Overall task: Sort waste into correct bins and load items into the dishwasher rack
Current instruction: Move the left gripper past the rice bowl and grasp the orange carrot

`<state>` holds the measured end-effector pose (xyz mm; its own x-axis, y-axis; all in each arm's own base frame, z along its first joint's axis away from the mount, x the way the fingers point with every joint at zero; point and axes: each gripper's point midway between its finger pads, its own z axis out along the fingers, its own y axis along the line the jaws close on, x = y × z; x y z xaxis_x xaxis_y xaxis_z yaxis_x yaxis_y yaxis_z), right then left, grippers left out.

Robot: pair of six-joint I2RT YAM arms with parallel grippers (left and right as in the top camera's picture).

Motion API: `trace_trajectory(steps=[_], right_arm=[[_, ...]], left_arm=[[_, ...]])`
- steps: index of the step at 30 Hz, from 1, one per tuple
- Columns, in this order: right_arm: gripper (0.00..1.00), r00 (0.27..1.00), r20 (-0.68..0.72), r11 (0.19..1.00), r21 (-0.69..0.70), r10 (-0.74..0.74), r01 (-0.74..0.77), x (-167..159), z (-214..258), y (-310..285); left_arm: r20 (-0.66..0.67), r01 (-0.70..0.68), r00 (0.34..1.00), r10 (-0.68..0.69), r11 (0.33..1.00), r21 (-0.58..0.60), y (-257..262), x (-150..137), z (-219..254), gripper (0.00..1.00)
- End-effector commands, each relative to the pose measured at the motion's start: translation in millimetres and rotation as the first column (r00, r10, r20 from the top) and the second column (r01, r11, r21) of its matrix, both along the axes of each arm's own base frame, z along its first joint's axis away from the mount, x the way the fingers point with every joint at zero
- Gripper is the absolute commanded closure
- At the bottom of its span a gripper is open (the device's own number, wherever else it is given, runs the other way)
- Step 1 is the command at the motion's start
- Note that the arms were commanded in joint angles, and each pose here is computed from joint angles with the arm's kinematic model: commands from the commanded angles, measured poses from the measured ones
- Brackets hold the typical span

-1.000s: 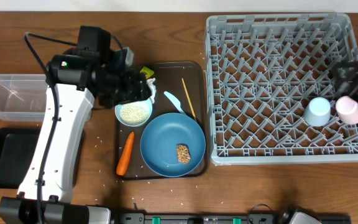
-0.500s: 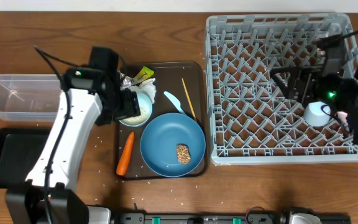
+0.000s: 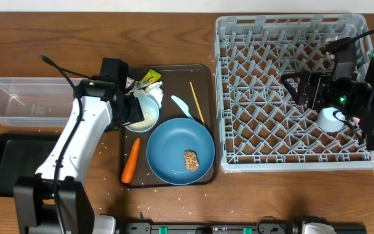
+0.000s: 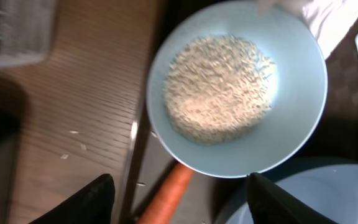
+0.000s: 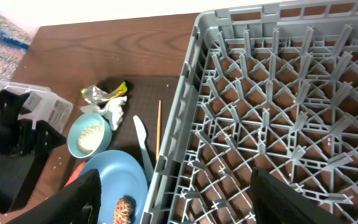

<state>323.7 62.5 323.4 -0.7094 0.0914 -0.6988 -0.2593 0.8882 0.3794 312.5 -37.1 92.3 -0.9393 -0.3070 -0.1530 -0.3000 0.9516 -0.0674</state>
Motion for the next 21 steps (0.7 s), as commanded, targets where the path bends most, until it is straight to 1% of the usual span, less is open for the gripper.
trace_trajectory(steps=[1,6,10,14,16,19,21], right_arm=[[0.30,1.000,0.005,0.999,-0.036,-0.008,0.008,1.0,-0.4,-2.5],[0.30,1.000,-0.004,0.999,-0.042,-0.014,0.014,0.1,-2.3,-3.9],[0.29,1.000,-0.014,0.999,-0.043,-0.015,0.014,-1.4,-4.0,-4.0],[0.29,1.000,-0.015,0.998,-0.053,-0.026,0.025,-0.9,-4.9,-6.3],[0.29,1.000,-0.016,0.998,-0.053,-0.025,0.025,-1.0,-5.0,-6.2],[0.29,0.999,-0.023,0.998,-0.054,-0.026,0.025,-2.2,-6.3,-6.3],[0.29,0.999,-0.024,0.998,-0.056,-0.028,0.027,-2.2,-6.6,-6.7]], left_arm=[[-0.039,0.037,0.998,-0.039,0.998,-0.059,-12.4,-7.5,-6.7,0.34],[-0.048,0.042,0.998,-0.044,0.998,-0.051,-11.2,-9.7,-7.2,0.33],[-0.102,0.039,0.994,-0.043,0.998,-0.042,-8.6,-22.9,-8.6,0.34],[-0.135,0.035,0.990,-0.032,0.999,0.022,3.2,-30.9,-9.3,0.33],[-0.180,0.036,0.983,-0.031,0.999,0.025,4.4,-42.2,-9.4,0.34],[-0.230,0.075,0.971,-0.067,0.997,0.028,6.1,-54.7,-9.4,0.34],[-0.276,0.074,0.959,-0.063,0.997,0.030,7.9,-67.2,-12.5,0.36]])
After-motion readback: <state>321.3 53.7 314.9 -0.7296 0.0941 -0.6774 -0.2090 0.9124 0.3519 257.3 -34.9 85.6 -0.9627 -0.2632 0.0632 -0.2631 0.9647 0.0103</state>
